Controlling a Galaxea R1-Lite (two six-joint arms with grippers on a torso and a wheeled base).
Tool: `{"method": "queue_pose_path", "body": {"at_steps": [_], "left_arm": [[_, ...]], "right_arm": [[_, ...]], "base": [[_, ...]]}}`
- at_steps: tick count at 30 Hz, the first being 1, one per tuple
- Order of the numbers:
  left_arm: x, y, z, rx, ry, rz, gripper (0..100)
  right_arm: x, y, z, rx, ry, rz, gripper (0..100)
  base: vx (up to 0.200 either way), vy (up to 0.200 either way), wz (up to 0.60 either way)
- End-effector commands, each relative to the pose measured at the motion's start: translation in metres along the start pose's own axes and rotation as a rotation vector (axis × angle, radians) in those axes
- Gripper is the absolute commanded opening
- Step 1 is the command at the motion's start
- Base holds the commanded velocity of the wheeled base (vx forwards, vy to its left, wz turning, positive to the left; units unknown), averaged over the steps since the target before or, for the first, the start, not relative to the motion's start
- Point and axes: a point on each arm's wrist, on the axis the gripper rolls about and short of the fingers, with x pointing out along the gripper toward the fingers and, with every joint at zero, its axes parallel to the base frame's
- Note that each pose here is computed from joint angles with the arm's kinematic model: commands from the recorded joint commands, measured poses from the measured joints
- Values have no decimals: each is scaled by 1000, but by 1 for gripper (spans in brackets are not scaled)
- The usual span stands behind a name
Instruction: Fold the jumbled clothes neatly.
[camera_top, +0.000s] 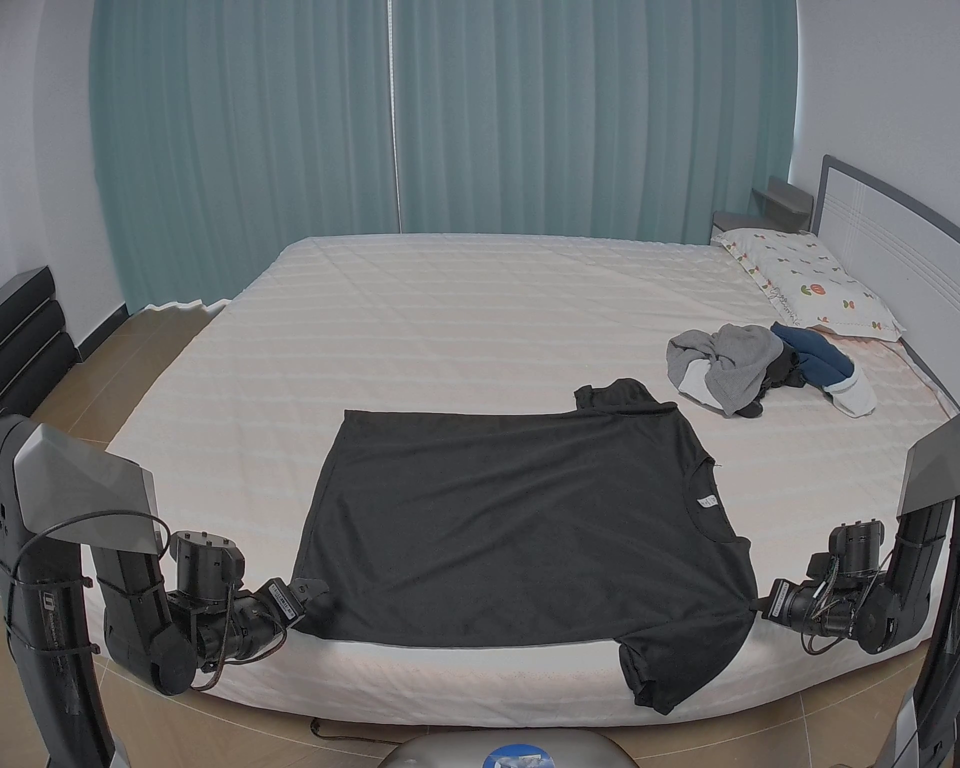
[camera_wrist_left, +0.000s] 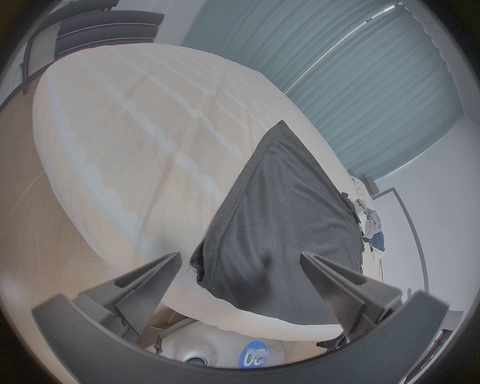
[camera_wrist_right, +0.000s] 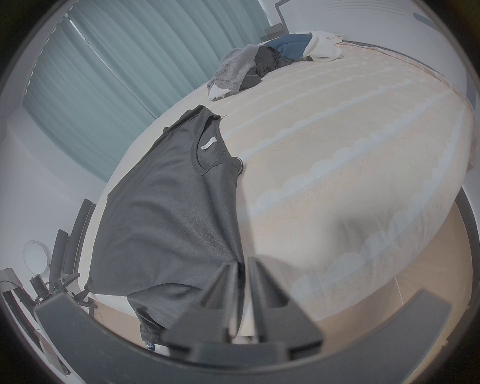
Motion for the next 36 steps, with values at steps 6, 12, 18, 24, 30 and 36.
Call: {"method": "queue_pose_path", "body": {"at_steps": [6, 12, 18, 24, 30, 36], "left_arm": [[4, 0, -5, 30, 16, 3, 100], [6, 1, -5, 88, 22, 10, 100], [6, 1, -3, 147, 22, -5, 100], [-3, 7, 13, 196, 69, -114, 100], [1, 14, 24, 198, 81, -168, 100], [11, 24, 21, 268, 106, -142, 100]], "right_arm": [[-1, 1, 1, 1, -5, 14, 100], [1, 1, 5, 15, -22, 26, 100], [-1, -3, 7, 31, -8, 72, 100], [-1, -6, 8, 41, -2, 95, 100], [-1, -5, 8, 40, 3, 106, 100], [0, -4, 6, 37, 13, 108, 100]], "base": [[0, 0, 0], [0, 0, 0], [0, 0, 0], [0, 0, 0], [0, 0, 0], [0, 0, 0]]}}
